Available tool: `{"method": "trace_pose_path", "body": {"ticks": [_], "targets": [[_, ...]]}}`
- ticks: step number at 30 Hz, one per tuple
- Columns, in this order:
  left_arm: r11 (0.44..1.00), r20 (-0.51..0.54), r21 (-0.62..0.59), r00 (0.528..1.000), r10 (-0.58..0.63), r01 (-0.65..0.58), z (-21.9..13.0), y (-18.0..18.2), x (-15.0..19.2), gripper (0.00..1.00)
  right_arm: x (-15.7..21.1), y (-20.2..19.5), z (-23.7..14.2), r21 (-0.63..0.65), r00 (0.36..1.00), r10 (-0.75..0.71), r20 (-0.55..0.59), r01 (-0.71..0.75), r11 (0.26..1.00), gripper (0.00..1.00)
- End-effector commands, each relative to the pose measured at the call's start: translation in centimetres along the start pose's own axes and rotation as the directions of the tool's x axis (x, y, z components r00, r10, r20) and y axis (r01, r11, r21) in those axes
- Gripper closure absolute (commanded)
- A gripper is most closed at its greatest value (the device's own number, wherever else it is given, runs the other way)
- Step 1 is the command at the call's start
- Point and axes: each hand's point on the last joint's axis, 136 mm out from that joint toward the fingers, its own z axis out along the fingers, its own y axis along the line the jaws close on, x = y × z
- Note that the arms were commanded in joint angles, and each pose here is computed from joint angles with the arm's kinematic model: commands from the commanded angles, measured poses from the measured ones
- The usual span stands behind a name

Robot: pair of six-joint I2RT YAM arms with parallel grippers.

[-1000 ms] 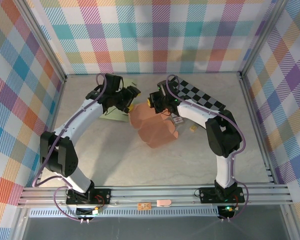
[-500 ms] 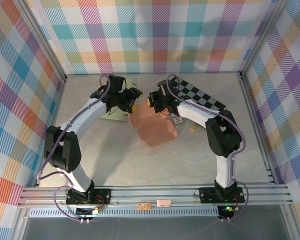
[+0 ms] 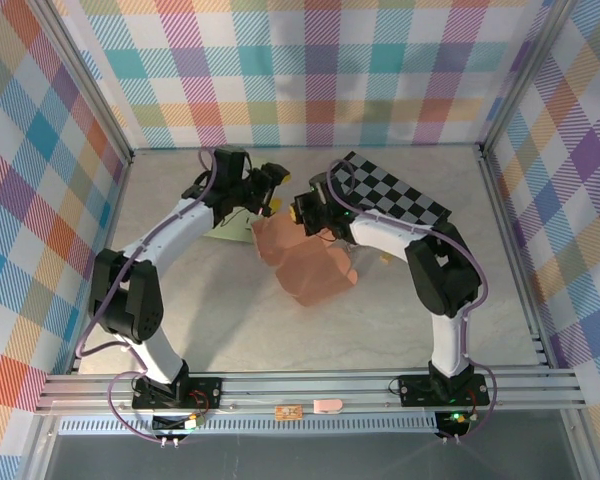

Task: Fold the paper box

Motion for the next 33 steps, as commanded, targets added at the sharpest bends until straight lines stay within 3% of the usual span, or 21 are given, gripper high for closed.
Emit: {"method": "trace_pose_path", "body": {"ticks": [1,4,7,10,13,22,29,33], "targets": [[0.998,0.018,-0.067,1.000,0.022,-0.021,-5.0,1.5,-0.7,0.34,0.5,4.2,-1.3,-0.172,0.998,-0.056,0.016,0.058,0.983,1.00],[0.983,0.055,-0.178,0.997,0.045,-0.035,-7.6,6.1,-2.1,0.39,0.9,5.0,-1.1,-0.241,0.994,-0.113,0.013,0.113,0.964,1.00],[0.971,0.088,-0.238,0.995,0.055,-0.033,-9.4,10.2,-2.9,0.53,1.7,5.4,-0.6,-0.314,0.985,-0.171,-0.013,0.159,0.936,1.00],[0.939,0.085,-0.334,0.989,0.123,-0.088,-9.9,13.4,-2.7,0.66,2.6,5.2,-0.2,-0.371,0.967,-0.253,-0.024,0.226,0.900,1.00],[0.921,0.079,-0.378,0.988,0.131,-0.092,-9.7,16.0,-2.4,0.70,3.1,4.8,0.2,-0.427,0.950,-0.310,-0.033,0.267,0.864,1.00],[0.908,0.069,-0.380,0.973,0.220,-0.178,-8.9,18.0,-2.6,0.77,2.8,1.1,0.1,-0.399,0.930,-0.364,-0.042,0.319,0.860,1.00],[0.908,0.000,-0.304,0.953,0.302,-0.287,-7.4,18.3,-1.8,0.81,2.3,-0.9,0.4,-0.358,0.930,-0.363,-0.052,0.322,0.877,1.00],[0.882,-0.061,-0.287,0.926,0.372,-0.373,-6.7,19.2,-1.0,0.81,2.5,-1.2,0.7,-0.348,0.931,-0.360,-0.064,0.318,0.882,1.00]]}}
